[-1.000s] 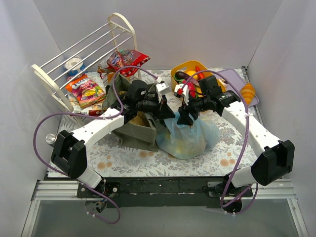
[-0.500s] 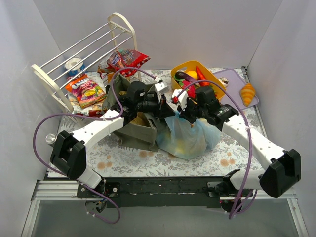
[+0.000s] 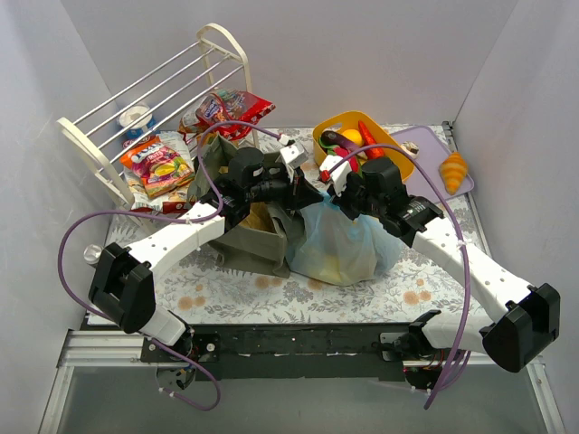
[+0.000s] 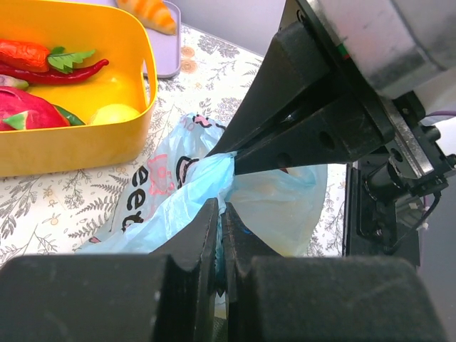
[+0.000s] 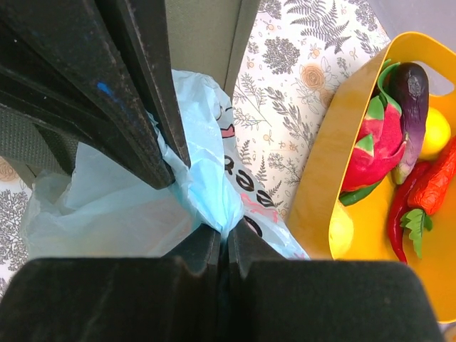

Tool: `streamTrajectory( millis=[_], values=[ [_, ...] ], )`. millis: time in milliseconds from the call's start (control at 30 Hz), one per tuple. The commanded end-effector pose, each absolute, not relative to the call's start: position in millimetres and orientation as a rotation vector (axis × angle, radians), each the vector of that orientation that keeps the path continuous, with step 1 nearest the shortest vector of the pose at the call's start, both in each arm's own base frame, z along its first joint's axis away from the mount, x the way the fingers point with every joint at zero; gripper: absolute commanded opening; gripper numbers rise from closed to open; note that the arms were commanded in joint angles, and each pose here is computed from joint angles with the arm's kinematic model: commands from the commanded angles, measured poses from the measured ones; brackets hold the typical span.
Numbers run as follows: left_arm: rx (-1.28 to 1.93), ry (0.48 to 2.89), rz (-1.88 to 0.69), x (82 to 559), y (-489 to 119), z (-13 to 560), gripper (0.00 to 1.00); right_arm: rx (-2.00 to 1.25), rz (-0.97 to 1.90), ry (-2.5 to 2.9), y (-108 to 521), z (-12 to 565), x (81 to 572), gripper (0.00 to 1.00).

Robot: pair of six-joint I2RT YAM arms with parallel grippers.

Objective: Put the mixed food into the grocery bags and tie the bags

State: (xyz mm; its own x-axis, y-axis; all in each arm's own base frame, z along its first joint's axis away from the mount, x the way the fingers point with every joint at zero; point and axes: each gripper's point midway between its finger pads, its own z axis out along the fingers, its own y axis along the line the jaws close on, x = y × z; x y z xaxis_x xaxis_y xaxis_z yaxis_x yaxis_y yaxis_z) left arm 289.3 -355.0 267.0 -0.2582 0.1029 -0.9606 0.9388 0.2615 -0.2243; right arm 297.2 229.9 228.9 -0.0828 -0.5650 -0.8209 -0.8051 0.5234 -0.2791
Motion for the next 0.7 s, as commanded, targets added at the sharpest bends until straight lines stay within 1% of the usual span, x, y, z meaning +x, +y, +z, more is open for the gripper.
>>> streamTrajectory(
  millis=[0,133,267,467,667],
  values=[
    [0.961,1.618,-1.094,286.9,-342.5,271.9,0.00,-0.974,0.135,1.732,202.1,271.5,323.1,0.06],
    [0.963,1.616,-1.115,285.1,-345.4,270.8,0.00,-0.898,0.068,1.681,190.1,288.6,327.9,0.07],
    [0.960,1.608,-1.121,285.5,-349.5,272.2,0.00,-0.893,0.070,1.662,190.1,304.7,327.2,0.08],
    [0.891,1.612,-1.099,295.2,-351.4,279.3,0.00,-0.919,0.080,1.689,190.7,308.0,323.8,0.10],
    [0.868,1.588,-1.134,295.4,-356.3,289.3,0.00,-0.886,-0.024,1.718,169.4,314.3,322.5,0.12]
  ],
)
